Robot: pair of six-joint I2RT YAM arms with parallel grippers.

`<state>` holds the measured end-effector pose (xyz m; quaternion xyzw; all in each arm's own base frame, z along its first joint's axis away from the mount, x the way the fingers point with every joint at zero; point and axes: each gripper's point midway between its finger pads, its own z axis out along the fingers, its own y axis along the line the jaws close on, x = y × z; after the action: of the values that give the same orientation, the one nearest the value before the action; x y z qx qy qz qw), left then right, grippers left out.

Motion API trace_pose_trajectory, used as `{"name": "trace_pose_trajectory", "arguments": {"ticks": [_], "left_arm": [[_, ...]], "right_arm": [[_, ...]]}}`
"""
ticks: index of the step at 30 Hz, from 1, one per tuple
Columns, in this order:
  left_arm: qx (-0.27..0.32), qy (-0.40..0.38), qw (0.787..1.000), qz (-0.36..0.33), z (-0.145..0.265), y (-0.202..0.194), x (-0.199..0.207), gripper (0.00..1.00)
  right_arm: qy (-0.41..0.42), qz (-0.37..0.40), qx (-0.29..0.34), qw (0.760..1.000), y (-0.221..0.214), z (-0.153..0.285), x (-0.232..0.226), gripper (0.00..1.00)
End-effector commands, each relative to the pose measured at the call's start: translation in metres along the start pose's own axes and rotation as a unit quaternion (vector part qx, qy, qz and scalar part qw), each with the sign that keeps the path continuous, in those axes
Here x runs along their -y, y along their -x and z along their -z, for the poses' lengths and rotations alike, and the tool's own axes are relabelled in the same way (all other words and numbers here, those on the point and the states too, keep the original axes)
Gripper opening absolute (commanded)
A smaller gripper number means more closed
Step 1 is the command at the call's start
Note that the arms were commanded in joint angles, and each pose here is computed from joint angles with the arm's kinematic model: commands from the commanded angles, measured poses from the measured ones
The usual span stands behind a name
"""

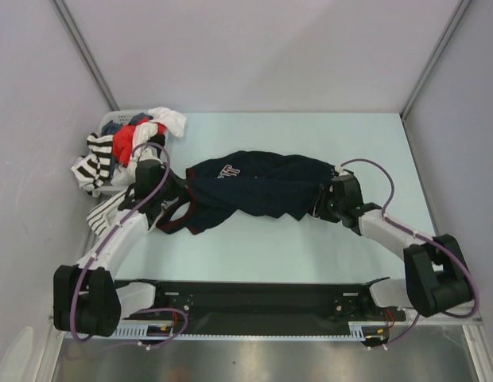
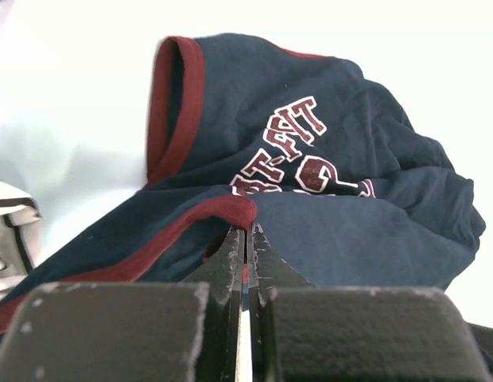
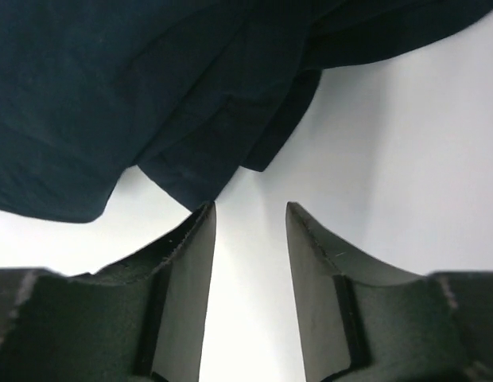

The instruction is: Fold and stack the tank tops

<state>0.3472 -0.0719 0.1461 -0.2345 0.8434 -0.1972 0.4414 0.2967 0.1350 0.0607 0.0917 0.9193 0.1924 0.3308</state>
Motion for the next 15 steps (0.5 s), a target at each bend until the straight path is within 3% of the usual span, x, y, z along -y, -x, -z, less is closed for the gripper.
{"name": "trace_pose_trajectory", "arguments": {"ticks": [1, 3, 11, 12, 15], "left_arm": [[0.016, -0.037, 0.999, 0.022, -0.003, 0.026, 0.027, 0.0], [0.013, -0.037, 0.999, 0.023, -0.007, 0.025, 0.027, 0.0], [0.025, -0.03, 0.999, 0.026, -0.007, 0.035, 0.021, 0.0], [0.027, -0.031, 0.999, 0.024, -0.006, 0.036, 0.021, 0.0], [0.034, -0.026, 0.999, 0.024, -0.004, 0.04, 0.018, 0.0]], "right_arm": [[0.037, 0.014, 0.02, 0.999, 0.02, -0.016, -0.025, 0.47], [0.044, 0.01, 0.024, 0.999, 0.024, -0.028, -0.031, 0.52], [0.044, 0.002, 0.037, 0.998, 0.036, -0.055, -0.044, 0.55], [0.046, 0.001, 0.037, 0.998, 0.037, -0.058, -0.046, 0.53], [0.045, -0.006, 0.032, 0.998, 0.039, -0.067, -0.048, 0.27]]}}
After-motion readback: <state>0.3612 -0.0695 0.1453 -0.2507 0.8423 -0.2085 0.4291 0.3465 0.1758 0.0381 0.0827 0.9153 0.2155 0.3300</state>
